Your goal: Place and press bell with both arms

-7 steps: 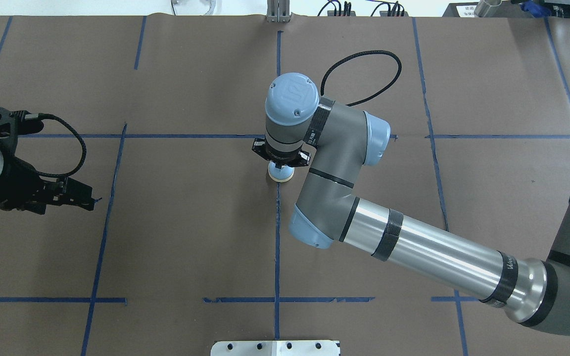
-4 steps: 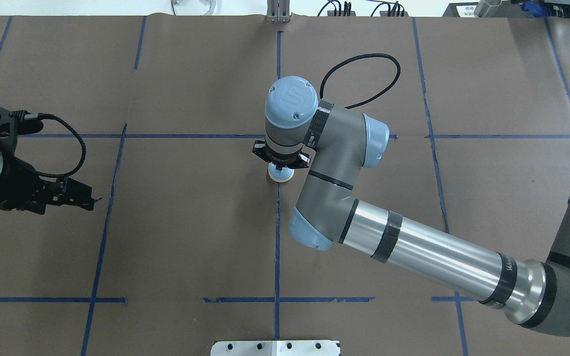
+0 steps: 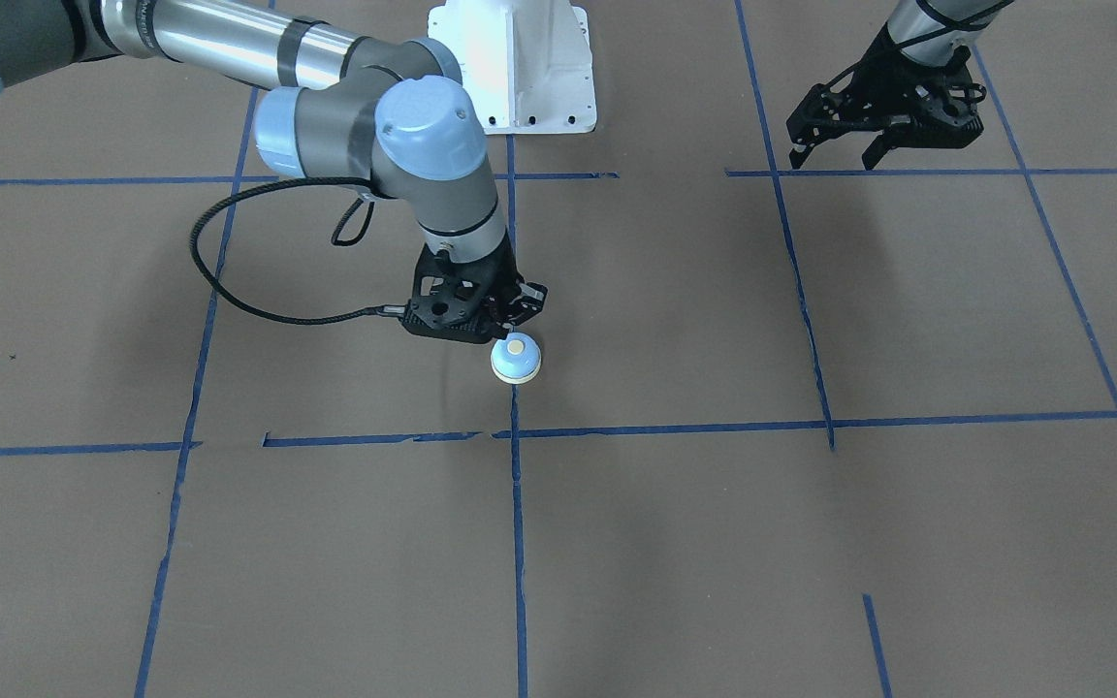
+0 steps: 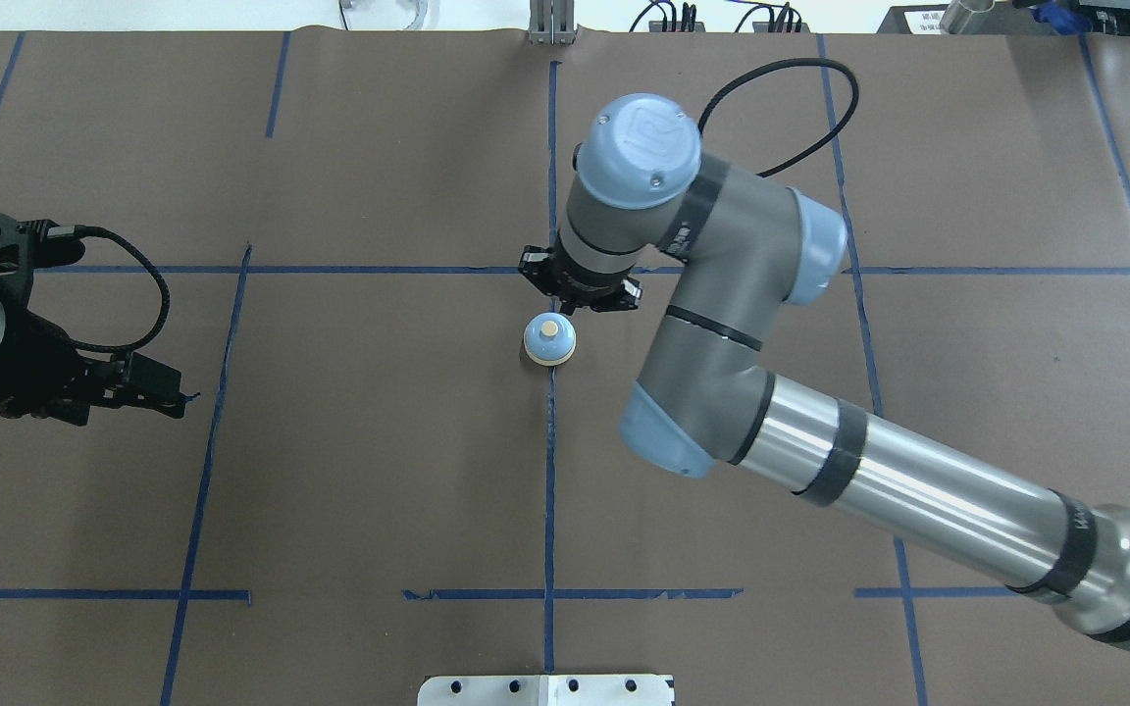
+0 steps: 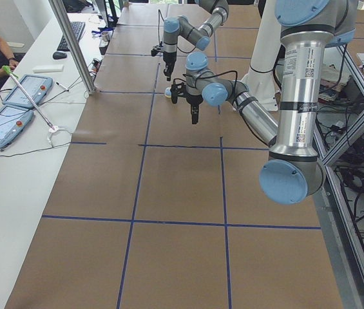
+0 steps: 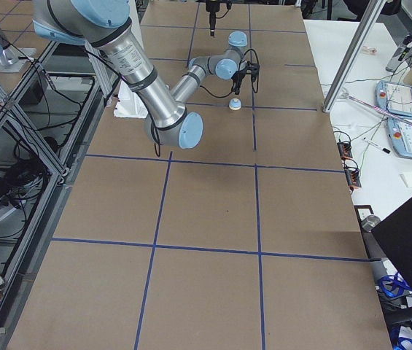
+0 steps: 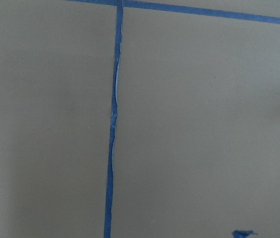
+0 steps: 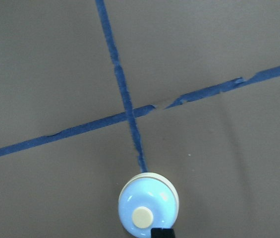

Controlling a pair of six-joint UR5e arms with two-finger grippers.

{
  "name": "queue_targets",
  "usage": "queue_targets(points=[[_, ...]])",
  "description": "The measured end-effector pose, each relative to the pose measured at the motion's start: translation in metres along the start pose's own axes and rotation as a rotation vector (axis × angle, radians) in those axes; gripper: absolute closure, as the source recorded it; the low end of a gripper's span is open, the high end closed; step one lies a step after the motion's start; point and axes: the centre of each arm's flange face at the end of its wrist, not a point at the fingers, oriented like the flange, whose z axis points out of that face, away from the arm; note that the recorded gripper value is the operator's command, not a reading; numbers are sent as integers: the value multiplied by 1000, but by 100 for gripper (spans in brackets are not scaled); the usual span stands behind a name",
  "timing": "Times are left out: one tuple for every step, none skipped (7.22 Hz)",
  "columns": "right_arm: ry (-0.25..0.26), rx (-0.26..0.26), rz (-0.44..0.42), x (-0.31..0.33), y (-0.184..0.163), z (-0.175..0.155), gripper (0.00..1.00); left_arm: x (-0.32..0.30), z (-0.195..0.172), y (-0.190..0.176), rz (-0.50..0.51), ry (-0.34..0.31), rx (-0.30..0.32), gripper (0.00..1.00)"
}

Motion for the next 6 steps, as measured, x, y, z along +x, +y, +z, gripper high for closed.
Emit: queue_targets(points=[[-31,-14,5,36,-5,-28,97,0,0,0,1,0,-1,0],[-58,-27,2,73,-11,-57,84,-2,1,0,4,-3,-2,0],[-76,-46,-14,115,-20,-85,41,-5,2,0,6,-9,-5,0],[-86,-61,-35,166,-30,-114,0,-15,5,2,23,-25,-12,0],[-89,-63,-58,215,-34,-140,0,-35,8,3,66,-53,-20,0],[-84,-58,-87,261,-36,-163,0,-65,4,2,114,-85,-19,0]])
